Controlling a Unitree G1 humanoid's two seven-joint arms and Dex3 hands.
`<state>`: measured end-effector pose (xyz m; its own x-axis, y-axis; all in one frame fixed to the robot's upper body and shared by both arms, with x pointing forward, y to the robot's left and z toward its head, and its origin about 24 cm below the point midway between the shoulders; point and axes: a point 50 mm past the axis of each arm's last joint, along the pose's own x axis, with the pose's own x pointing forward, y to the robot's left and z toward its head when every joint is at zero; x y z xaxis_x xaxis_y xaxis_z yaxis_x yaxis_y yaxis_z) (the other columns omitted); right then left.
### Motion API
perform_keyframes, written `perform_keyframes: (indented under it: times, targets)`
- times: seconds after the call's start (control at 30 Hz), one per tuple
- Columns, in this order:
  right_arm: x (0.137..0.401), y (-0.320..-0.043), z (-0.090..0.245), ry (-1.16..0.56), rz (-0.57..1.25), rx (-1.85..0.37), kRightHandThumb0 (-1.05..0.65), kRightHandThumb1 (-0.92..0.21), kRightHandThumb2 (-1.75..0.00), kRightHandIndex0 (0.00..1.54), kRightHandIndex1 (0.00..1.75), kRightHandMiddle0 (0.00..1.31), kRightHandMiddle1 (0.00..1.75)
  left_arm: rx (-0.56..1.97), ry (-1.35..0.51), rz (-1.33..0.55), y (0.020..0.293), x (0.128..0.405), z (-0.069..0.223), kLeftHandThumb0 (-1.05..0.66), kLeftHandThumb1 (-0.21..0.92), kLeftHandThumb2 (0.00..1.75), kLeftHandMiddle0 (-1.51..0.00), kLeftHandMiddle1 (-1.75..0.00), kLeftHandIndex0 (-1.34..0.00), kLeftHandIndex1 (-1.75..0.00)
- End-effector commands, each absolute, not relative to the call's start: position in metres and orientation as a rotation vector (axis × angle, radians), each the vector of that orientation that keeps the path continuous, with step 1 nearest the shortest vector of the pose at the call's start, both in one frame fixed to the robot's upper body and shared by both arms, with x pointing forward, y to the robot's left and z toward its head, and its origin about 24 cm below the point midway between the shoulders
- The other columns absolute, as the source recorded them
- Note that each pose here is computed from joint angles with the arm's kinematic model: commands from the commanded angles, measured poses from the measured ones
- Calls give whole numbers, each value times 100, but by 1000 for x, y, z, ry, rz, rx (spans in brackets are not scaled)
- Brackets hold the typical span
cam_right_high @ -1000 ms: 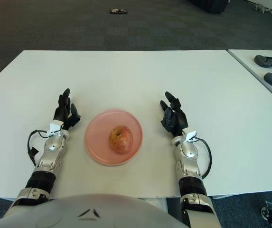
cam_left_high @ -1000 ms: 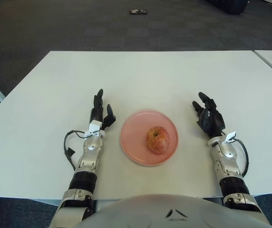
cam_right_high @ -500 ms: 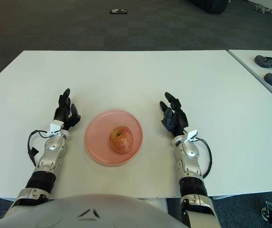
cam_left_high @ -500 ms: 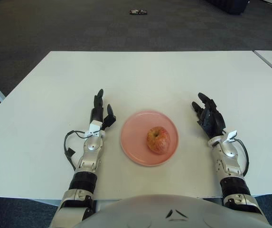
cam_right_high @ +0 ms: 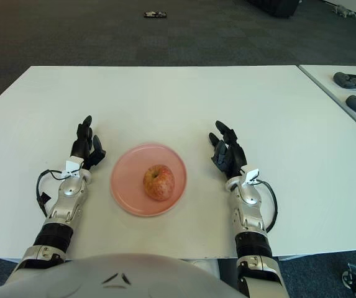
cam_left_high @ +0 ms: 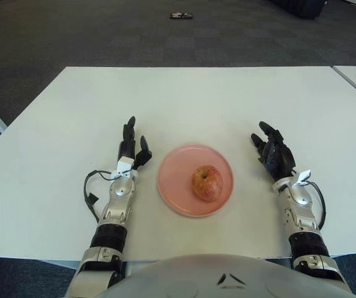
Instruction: Put the apple into the plate.
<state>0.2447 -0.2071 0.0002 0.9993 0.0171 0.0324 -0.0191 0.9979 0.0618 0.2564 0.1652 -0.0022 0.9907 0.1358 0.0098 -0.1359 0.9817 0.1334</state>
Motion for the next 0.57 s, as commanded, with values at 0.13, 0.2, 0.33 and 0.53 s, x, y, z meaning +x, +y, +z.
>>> perform_keyframes:
  times: [0.13, 0.2, 0.33, 0.53]
  targets:
    - [240, -208, -8, 18, 13, 72, -75, -92, -90, 22, 2, 0, 48, 136, 59, 133, 163, 253, -12, -82, 92, 98, -14, 0, 0, -40]
    - [240, -208, -8, 18, 14, 69, -75, -92, -90, 22, 2, 0, 47, 137, 59, 132, 163, 253, -12, -82, 92, 98, -14, 0, 0, -40]
    - [239, -208, -8, 18, 16, 65, -75, -92, -90, 22, 2, 0, 46, 138, 61, 129, 163, 253, -12, -83, 92, 98, -13, 0, 0, -39]
    - [239, -208, -7, 18, 16, 57, -75, -92, -90, 22, 1, 0, 44, 137, 63, 125, 163, 253, -12, -82, 92, 98, -13, 0, 0, -38]
